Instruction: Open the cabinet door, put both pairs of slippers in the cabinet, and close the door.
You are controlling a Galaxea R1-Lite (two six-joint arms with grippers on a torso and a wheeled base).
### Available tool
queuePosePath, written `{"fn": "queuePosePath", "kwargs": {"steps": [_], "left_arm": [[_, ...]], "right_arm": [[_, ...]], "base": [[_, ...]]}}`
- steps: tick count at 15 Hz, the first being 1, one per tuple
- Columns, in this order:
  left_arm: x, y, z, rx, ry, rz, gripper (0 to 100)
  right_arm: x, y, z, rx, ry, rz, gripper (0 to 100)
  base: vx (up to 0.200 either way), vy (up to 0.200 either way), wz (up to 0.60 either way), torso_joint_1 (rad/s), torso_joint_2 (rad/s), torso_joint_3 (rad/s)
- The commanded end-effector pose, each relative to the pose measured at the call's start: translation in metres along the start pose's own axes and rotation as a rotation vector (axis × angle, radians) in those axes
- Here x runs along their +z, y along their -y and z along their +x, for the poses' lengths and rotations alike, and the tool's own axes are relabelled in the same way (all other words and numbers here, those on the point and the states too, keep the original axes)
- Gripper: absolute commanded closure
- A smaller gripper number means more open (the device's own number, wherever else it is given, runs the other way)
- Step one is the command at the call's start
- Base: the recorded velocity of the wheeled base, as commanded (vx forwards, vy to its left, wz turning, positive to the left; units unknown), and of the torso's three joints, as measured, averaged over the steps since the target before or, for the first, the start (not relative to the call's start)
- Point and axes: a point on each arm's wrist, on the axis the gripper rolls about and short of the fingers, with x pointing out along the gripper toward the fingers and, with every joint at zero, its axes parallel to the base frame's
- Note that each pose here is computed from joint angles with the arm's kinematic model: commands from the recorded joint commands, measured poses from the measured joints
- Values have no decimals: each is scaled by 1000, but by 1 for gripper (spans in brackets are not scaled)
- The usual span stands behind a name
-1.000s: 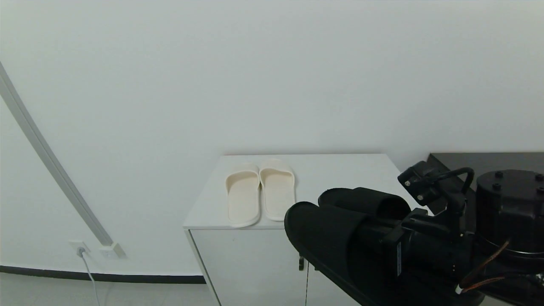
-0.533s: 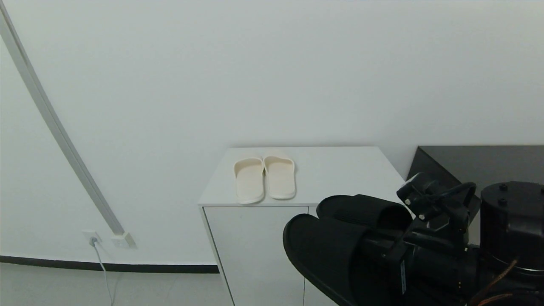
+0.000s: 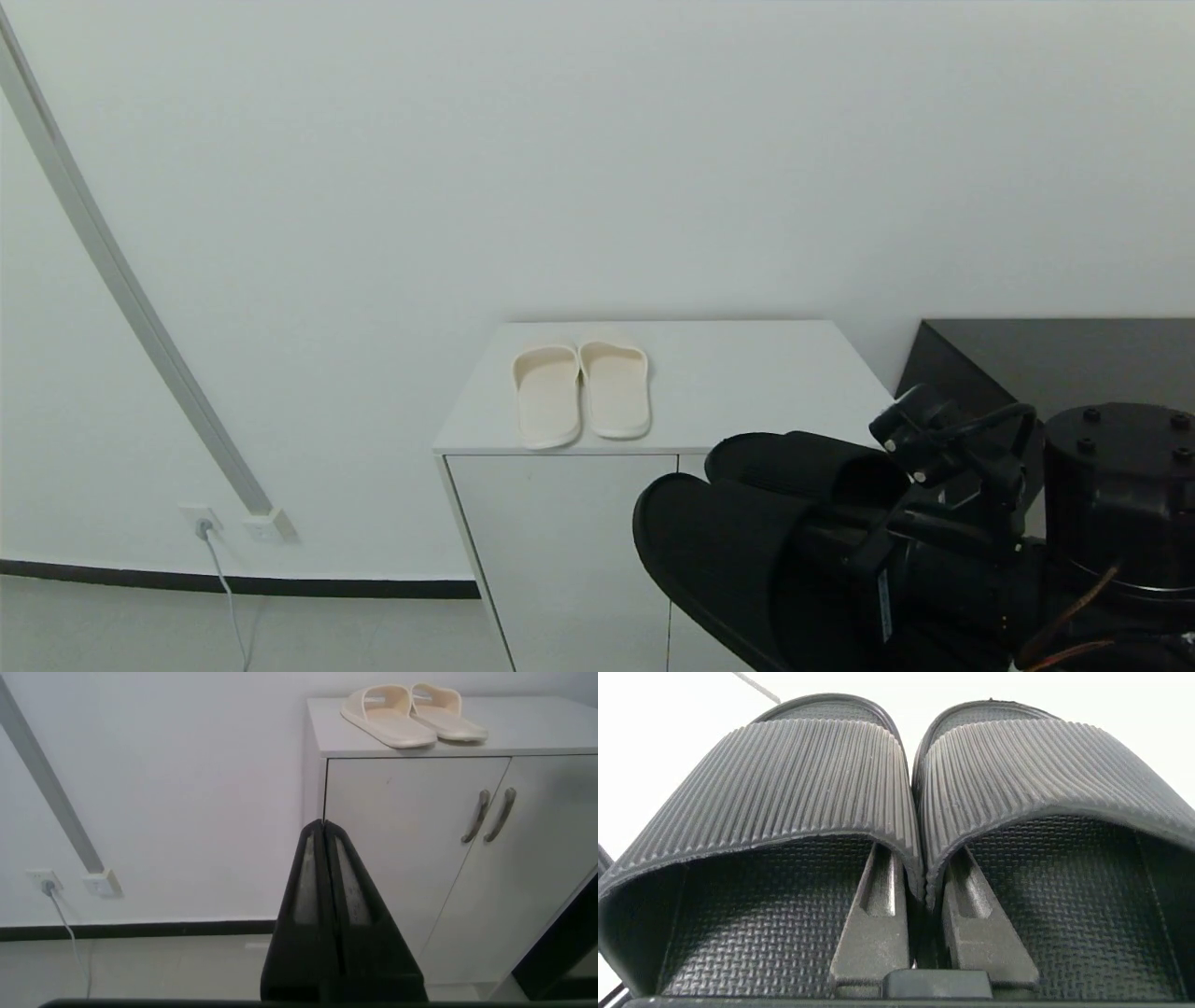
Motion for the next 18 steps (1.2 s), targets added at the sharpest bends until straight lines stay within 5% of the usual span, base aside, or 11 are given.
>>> {"fn": "queuePosePath", "kwargs": {"steps": [1, 7, 8, 18], "left_arm": [[0, 0, 0, -1, 0, 0, 100], [0, 0, 0, -4, -2, 6, 100], [0, 0, 0, -4, -2, 5, 0], [0, 0, 0, -4, 0, 3, 0]], "right_arm": [[-3, 0, 4, 0, -16, -3, 100], [-6, 0, 6, 0, -30, -3, 100], [-8, 0, 7, 0, -36, -3, 100], [-9, 0, -1, 2, -29, -5, 100]], "base": [[0, 0, 0, 0, 0, 0], [0, 0, 0, -135, 315, 176], [0, 0, 0, -222, 535, 305], [0, 0, 0, -212, 535, 324]]}}
